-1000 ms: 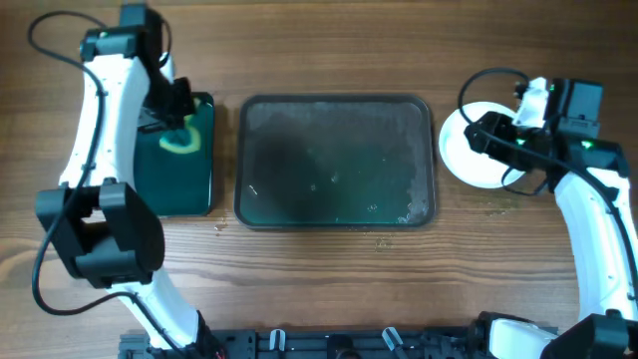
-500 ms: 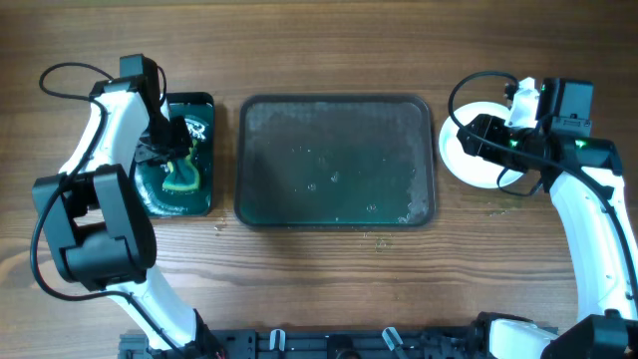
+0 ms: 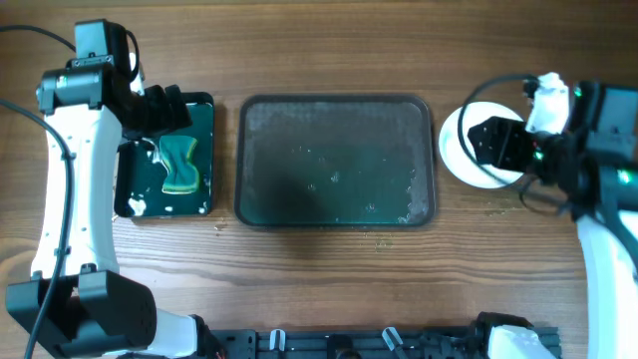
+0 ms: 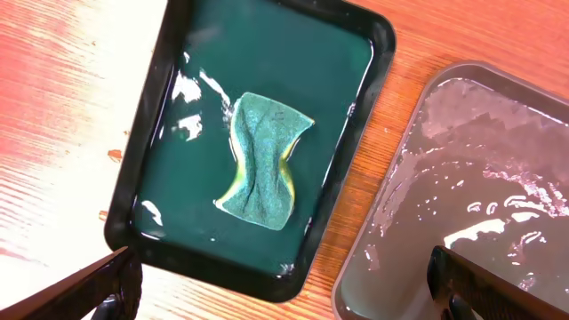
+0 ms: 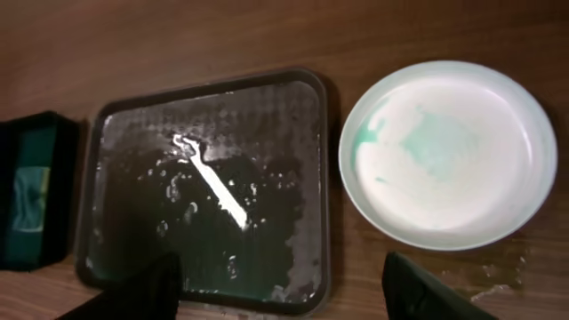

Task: Clean dirty plates on tray and stack at the side

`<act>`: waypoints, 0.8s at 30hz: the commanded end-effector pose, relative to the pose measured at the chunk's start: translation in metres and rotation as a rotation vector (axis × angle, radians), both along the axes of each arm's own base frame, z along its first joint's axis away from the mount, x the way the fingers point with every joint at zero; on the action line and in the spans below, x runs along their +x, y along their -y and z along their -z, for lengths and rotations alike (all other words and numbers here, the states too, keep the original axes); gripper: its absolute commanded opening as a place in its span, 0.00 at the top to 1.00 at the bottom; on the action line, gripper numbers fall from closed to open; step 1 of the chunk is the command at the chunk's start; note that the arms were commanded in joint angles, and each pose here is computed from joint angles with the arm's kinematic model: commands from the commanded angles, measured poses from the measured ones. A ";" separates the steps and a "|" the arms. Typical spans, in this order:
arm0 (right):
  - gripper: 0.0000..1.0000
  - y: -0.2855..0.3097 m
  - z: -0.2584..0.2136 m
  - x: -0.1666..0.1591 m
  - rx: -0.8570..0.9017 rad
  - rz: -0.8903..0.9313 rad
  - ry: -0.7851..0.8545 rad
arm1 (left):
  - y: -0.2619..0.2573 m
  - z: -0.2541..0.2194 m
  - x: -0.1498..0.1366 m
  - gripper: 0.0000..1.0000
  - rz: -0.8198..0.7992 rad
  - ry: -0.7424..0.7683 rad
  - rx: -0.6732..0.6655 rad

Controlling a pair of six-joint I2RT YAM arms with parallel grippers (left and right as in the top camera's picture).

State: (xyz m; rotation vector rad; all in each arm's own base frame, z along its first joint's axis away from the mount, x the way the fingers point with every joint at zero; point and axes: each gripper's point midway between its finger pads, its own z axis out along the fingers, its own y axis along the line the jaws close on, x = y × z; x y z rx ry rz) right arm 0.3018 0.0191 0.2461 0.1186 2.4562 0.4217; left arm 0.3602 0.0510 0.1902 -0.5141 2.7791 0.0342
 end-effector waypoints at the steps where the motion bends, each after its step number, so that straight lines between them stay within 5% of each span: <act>1: 0.20 -0.008 -0.037 -0.024 -0.020 -0.036 0.117 | 0.002 0.005 0.002 0.00 -0.015 -0.011 -0.019; 2: 0.00 -0.009 -0.043 -0.033 -0.019 -0.032 0.135 | 0.002 0.005 0.002 0.00 -0.015 -0.012 -0.019; 7: 0.00 -0.012 -0.065 -0.059 0.079 0.080 0.177 | 0.002 0.005 0.002 0.00 -0.015 -0.011 -0.019; 15: 0.00 -0.006 -0.068 -0.046 0.044 0.088 0.214 | 0.002 0.005 0.002 0.00 -0.015 -0.011 -0.019; 24: 0.00 -0.042 -0.062 -0.033 -0.092 -0.129 0.674 | 0.002 0.005 0.002 0.00 -0.015 -0.012 -0.019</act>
